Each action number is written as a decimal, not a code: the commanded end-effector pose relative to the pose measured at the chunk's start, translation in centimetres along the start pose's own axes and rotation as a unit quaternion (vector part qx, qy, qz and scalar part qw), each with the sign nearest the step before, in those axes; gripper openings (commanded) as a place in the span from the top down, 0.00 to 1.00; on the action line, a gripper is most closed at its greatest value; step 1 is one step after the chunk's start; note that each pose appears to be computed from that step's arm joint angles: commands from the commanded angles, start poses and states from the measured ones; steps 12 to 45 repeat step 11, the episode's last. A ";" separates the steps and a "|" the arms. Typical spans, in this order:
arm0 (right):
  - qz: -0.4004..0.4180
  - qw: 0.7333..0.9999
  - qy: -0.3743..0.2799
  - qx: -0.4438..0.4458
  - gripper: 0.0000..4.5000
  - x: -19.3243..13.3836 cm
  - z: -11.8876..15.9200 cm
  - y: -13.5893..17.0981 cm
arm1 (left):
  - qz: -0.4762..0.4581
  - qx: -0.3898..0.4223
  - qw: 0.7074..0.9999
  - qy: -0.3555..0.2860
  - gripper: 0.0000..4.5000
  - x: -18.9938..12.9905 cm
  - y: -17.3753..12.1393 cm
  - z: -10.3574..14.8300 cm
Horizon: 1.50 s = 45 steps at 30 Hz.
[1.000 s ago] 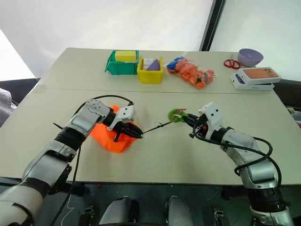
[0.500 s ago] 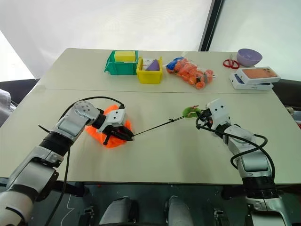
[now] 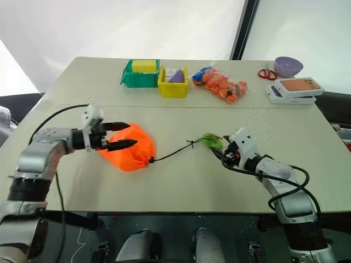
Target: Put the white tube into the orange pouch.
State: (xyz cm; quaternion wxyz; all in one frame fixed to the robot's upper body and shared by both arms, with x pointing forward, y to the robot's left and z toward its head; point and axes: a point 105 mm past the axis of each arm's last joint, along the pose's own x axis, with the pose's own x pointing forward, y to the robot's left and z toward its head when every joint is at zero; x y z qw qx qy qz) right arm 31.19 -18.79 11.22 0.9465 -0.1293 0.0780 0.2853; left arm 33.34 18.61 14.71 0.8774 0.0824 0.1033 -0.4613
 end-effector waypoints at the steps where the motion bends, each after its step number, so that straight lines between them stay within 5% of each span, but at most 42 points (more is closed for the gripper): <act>1: -0.004 0.998 -0.050 0.022 0.28 -1.3 0.9 -0.9 | 0.110 0.001 0.993 -0.037 0.07 -3.4 1.6 0.1; 11: 0.019 0.993 -0.066 0.092 0.28 -1.5 -0.5 -0.8 | 0.300 -0.065 0.951 -0.047 0.07 -8.5 1.1 -6.1; 45: 0.019 0.993 -0.066 0.092 0.28 -1.5 -0.5 -0.8 | 0.300 -0.065 0.951 -0.047 0.07 -8.5 1.1 -6.1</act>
